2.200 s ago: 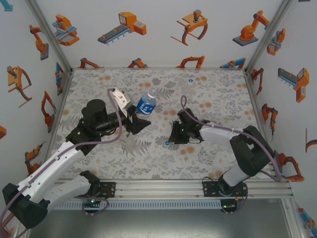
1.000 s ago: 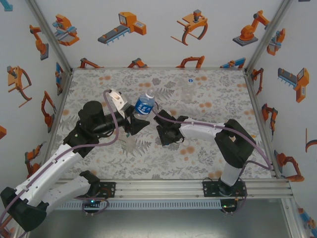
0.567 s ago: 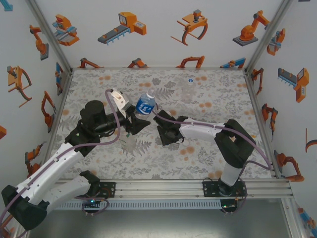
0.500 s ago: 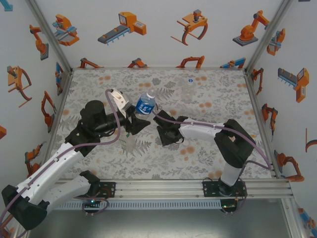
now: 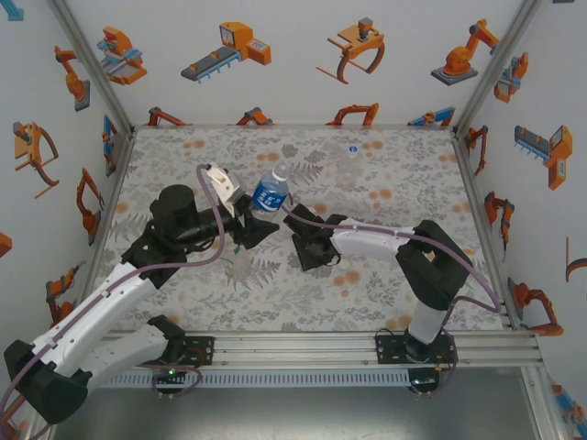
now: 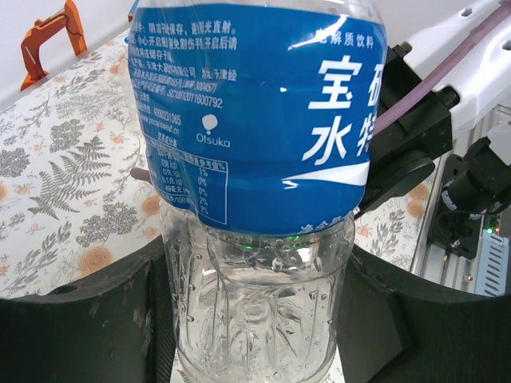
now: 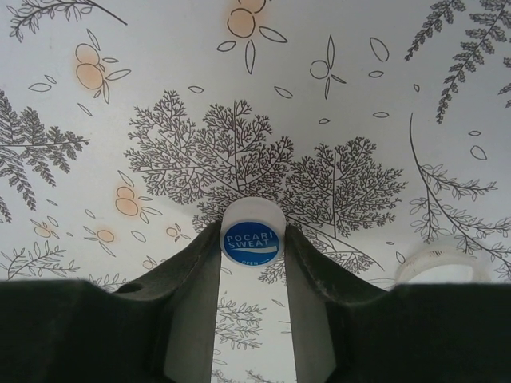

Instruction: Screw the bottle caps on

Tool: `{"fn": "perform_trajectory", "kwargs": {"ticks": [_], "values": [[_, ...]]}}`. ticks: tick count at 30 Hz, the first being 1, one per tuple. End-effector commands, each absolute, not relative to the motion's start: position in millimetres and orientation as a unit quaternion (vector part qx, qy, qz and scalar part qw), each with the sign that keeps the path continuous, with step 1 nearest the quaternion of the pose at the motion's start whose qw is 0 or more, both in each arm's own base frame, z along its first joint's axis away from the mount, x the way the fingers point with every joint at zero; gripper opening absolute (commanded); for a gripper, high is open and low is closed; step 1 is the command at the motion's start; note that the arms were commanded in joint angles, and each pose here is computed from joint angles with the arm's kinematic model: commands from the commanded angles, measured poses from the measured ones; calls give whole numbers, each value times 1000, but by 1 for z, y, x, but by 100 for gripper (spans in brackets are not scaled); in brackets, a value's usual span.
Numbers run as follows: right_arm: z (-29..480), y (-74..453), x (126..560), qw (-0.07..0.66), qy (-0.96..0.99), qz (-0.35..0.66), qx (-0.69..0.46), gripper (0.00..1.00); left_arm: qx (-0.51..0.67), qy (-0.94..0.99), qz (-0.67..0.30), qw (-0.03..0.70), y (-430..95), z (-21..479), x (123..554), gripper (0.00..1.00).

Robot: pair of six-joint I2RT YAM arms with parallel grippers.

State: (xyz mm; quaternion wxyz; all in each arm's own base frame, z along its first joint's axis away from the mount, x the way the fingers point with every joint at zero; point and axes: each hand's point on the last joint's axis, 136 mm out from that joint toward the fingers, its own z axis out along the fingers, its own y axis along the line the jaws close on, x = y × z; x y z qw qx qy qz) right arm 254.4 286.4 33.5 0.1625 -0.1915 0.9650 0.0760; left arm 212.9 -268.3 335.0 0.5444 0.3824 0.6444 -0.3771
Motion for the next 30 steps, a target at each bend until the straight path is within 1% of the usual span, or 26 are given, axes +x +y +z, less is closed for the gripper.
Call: {"fn": "perform_trajectory", "kwargs": {"ticks": [1, 6, 14, 21, 25, 30], "values": [[38, 290, 255, 164, 963, 71, -200, 31, 382, 632, -385, 554, -270, 343, 212, 1], [50, 291, 257, 180, 960, 81, -199, 26, 385, 634, -381, 551, -271, 341, 214, 1], [98, 285, 268, 238, 942, 121, -202, 24, 410, 641, -364, 537, -271, 335, 211, 0], [170, 273, 268, 320, 901, 190, -223, 23, 456, 641, -344, 512, -271, 328, 202, 0], [215, 270, 256, 380, 854, 220, -278, 22, 484, 632, -336, 504, -271, 324, 194, 0], [281, 268, 229, 456, 771, 253, -365, 22, 535, 607, -321, 493, -272, 316, 179, 0]]}}
